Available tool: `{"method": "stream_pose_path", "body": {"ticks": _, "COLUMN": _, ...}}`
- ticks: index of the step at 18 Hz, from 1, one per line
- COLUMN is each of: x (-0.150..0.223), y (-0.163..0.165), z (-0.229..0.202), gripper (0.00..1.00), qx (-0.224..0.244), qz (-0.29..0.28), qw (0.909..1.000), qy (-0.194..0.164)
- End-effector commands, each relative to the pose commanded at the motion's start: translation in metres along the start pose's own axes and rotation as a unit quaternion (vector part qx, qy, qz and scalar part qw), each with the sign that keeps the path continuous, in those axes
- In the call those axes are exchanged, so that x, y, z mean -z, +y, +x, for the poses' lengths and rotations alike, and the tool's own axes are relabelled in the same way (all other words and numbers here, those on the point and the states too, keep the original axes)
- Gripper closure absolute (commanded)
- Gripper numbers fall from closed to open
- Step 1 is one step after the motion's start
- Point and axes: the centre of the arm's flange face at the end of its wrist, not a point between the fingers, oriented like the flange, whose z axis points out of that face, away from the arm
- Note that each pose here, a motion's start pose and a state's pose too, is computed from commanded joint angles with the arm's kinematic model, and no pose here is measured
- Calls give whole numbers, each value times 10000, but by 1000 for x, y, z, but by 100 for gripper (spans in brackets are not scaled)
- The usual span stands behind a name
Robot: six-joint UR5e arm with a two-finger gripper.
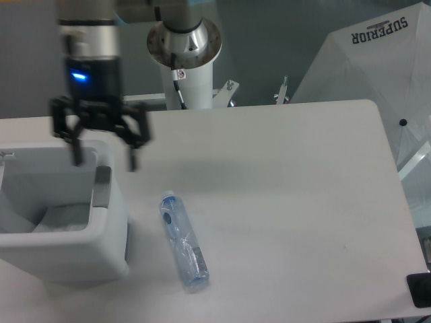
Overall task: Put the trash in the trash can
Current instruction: 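Move the open gripper over the clear water bottle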
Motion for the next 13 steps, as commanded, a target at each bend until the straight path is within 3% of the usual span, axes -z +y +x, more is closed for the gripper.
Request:
{"method": "stream_pose_path", "body": {"ticks": 8, "x": -120, "y": 16, "z": -51, "gripper": 0, "qx": 590, "qz": -860, "qw": 9945, "qy": -121}}
{"method": "stream_pose_path", "body": {"ticks": 13, "x": -197, "y": 35, "z": -59, "gripper": 0, "qx": 644, "qz": -1427, "qw": 9876, "qy": -84}}
